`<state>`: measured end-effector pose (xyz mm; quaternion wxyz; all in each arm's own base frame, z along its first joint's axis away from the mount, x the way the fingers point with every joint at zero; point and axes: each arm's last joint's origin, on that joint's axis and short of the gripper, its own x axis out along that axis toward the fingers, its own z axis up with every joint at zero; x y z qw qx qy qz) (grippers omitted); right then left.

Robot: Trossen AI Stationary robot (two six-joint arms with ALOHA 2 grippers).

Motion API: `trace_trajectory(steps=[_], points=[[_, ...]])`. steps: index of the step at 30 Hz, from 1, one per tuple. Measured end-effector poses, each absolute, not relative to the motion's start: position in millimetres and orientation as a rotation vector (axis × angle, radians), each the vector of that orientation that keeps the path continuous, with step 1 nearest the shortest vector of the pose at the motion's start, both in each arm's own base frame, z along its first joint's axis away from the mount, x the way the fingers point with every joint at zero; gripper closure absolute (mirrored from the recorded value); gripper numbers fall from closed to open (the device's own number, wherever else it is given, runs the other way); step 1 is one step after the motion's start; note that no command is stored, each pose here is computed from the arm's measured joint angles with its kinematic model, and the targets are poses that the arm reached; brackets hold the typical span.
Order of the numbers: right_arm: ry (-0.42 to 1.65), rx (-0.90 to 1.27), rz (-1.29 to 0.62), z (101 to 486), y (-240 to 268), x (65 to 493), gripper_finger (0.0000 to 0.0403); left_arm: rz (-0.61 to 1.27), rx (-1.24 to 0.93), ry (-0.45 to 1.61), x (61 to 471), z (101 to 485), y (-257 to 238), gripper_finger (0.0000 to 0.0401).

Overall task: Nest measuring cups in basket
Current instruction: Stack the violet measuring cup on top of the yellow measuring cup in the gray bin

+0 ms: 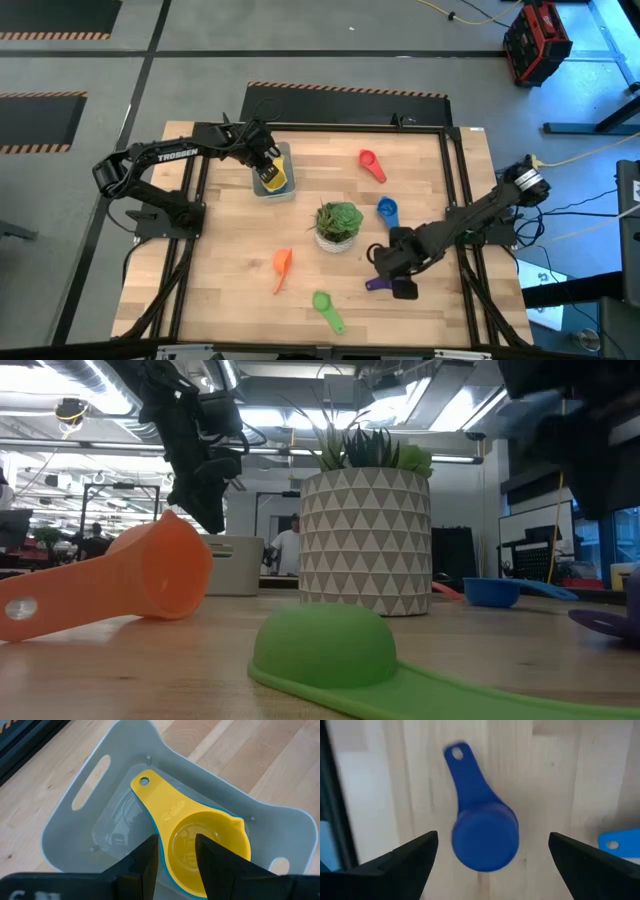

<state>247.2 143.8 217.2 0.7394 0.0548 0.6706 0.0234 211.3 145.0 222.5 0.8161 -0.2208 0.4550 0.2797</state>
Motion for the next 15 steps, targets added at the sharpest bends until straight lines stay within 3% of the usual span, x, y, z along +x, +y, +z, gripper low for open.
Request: trace_trajectory(steps=[15], points=[[1.671,0.124,0.052,176,154,255,0.0018,0.596,-0.471,0.97,211,222,145,0.028]])
